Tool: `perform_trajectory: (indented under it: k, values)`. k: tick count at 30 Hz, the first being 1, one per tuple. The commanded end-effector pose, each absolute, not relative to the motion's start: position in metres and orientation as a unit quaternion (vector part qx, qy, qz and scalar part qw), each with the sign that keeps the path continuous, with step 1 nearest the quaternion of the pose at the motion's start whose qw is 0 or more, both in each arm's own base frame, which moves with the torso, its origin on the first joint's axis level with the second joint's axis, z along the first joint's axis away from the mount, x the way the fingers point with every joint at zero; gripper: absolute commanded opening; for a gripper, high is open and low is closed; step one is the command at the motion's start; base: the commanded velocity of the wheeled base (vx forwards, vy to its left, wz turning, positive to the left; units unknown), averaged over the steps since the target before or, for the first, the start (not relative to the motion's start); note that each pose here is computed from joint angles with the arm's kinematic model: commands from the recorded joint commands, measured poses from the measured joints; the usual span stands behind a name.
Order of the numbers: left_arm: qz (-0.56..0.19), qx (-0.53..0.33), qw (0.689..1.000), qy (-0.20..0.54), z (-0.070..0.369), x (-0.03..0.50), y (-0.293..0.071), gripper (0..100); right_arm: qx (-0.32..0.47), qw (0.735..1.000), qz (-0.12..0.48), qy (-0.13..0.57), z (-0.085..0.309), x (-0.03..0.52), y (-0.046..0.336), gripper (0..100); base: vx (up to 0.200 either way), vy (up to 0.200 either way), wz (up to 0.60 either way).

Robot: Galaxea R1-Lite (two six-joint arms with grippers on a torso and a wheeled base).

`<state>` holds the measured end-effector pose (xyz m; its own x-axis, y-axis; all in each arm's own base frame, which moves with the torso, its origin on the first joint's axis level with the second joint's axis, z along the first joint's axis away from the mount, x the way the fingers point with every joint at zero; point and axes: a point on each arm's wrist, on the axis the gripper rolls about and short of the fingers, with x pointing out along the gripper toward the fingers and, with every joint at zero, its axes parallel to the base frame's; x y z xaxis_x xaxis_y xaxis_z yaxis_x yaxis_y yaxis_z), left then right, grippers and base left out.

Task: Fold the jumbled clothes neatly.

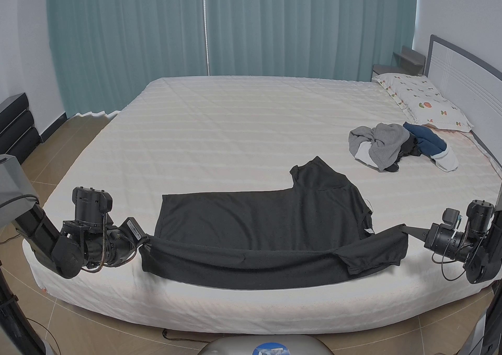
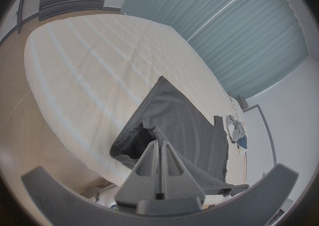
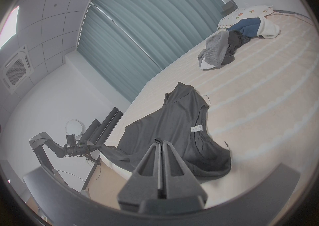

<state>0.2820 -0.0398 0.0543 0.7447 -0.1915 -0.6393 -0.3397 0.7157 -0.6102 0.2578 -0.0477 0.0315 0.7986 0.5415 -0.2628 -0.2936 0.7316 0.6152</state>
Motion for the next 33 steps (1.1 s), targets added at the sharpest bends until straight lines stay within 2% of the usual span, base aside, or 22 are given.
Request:
perform_trajectory:
  k: [1,9,19,33]
  values:
    - [0.053,-0.380,0.850,0.361,0.043,0.298,-0.041,0,0.285,0.901,0.236,0.227,0.017,0.276,-0.046,0,0.000,0.000,0.00]
    - [0.067,-0.378,0.846,0.370,0.019,0.324,-0.043,0,0.281,0.899,0.238,0.236,-0.004,0.306,-0.040,0,0.000,0.000,0.00]
    - [0.074,-0.377,0.844,0.374,0.004,0.340,-0.043,0,0.274,0.902,0.226,0.244,-0.009,0.336,-0.032,0,0.000,0.000,0.00]
    - [0.087,-0.372,0.844,0.376,-0.009,0.350,-0.044,0,0.277,0.901,0.209,0.262,-0.028,0.346,-0.030,0,0.000,0.000,0.00]
